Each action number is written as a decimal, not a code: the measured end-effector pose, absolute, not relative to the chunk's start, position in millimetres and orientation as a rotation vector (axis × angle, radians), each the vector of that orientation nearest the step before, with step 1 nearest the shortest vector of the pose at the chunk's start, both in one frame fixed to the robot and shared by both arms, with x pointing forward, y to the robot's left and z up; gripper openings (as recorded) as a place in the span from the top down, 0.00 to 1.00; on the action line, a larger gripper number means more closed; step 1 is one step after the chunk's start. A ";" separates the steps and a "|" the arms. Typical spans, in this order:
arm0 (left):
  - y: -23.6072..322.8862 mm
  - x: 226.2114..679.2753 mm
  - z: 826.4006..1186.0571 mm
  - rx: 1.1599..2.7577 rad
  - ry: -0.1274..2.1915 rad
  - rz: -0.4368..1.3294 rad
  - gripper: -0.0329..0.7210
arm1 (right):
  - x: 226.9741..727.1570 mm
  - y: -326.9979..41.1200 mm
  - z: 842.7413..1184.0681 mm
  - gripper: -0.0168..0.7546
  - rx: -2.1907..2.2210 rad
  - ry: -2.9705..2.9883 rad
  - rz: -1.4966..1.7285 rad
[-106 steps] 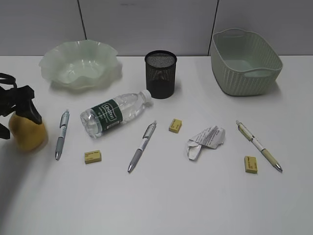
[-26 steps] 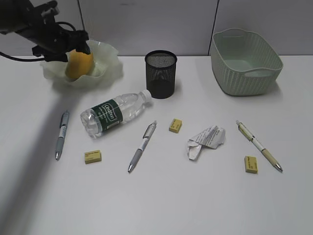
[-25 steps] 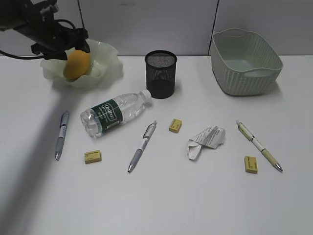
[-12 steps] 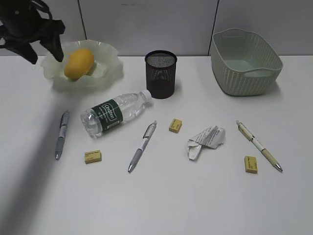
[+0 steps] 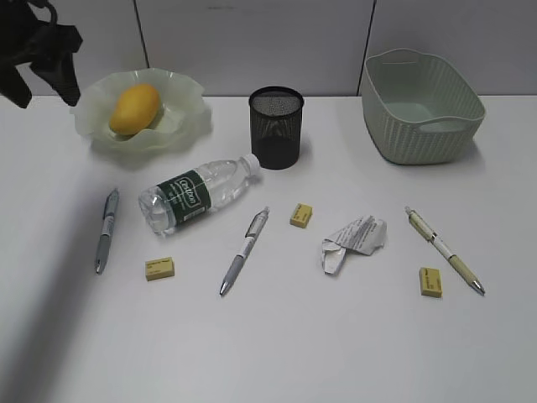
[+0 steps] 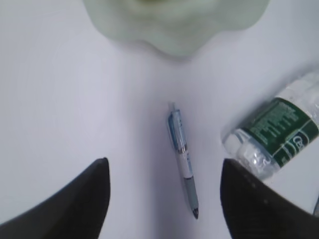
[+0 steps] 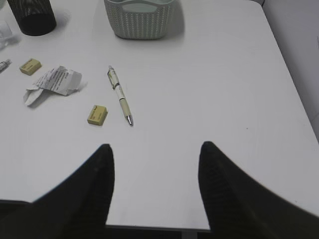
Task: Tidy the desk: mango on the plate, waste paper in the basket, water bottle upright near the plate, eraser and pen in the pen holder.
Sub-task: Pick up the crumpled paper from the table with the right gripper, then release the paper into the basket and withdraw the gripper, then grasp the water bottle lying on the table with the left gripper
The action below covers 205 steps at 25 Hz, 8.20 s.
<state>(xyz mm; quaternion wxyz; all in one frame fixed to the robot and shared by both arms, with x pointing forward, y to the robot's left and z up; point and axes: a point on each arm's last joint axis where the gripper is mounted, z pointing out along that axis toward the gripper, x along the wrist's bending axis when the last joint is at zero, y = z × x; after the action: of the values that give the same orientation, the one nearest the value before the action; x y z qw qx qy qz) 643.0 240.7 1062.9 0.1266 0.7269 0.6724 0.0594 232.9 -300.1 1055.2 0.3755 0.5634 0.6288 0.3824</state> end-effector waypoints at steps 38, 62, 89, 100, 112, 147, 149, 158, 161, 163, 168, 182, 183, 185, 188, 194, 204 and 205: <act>283.8 298.2 1062.9 1.705 1.403 0.704 0.28 | 232.9 -300.2 1055.1 0.41 1.442 1.610 0.978; 283.9 298.3 1062.5 1.695 1.395 0.713 0.29 | 357.6 -288.2 1083.0 0.41 1.602 1.764 0.867; 283.9 298.3 1062.5 1.695 1.395 0.713 0.32 | 532.8 -146.9 998.3 0.41 2.103 2.161 0.541; 283.9 298.3 1062.6 1.694 1.394 0.713 0.32 | 555.6 -127.4 932.6 0.17 2.395 2.031 0.537; 283.9 298.4 1062.7 1.694 1.394 0.714 0.32 | 572.7 -120.8 892.9 0.44 2.486 1.916 0.526; 283.9 298.4 1062.7 1.694 1.394 0.714 0.32 | 694.4 -221.0 1090.9 0.89 1.981 1.728 0.753; 283.9 298.4 1062.7 1.694 1.394 0.714 0.32 | 702.3 -231.3 1086.8 0.89 1.979 1.688 0.774; 283.9 298.4 1062.7 1.694 1.394 0.714 0.32 | 736.5 -230.0 1014.3 0.88 1.999 1.712 0.738; 283.9 298.4 1062.7 1.694 1.394 0.714 0.32 | 742.9 -228.9 989.9 0.79 2.017 1.732 0.706; 283.9 298.4 1062.7 1.694 1.394 0.714 0.32 | 744.8 -228.4 979.5 0.62 2.031 1.742 0.689; 283.9 298.4 1062.7 1.694 1.394 0.714 0.32 | 745.2 -227.7 977.8 0.22 2.040 1.740 0.697; 283.9 298.4 1062.7 1.694 1.394 0.714 0.33 | 694.9 -235.2 1082.1 0.24 1.932 1.847 0.648; 283.9 298.4 1062.7 1.694 1.394 0.714 0.34 | 689.1 -235.9 1087.8 0.24 1.936 1.866 0.627; 283.9 298.4 1062.7 1.694 1.394 0.714 0.35 | 676.7 -237.5 1100.1 0.24 1.938 1.906 0.587; 283.9 298.4 1062.7 1.694 1.394 0.714 0.36 | 660.0 -239.7 1113.5 0.24 1.948 1.963 0.521; 283.9 298.4 1062.7 1.694 1.394 0.714 0.36 | 629.8 -242.0 1138.6 0.27 1.922 1.994 0.549; 283.1 303.2 1071.9 1.603 1.327 0.775 0.36 | 532.2 -254.5 1143.2 0.29 1.882 2.084 0.513; 283.0 303.2 1072.2 1.599 1.326 0.774 0.36 | 519.6 -256.1 1142.1 0.29 1.876 2.083 0.522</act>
<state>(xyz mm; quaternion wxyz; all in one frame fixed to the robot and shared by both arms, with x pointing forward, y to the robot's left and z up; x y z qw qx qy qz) 303.2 283.0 1072.2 0.4461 0.6456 0.5352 0.3127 519.6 -256.1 1142.1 0.1444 0.6510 0.7229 0.1810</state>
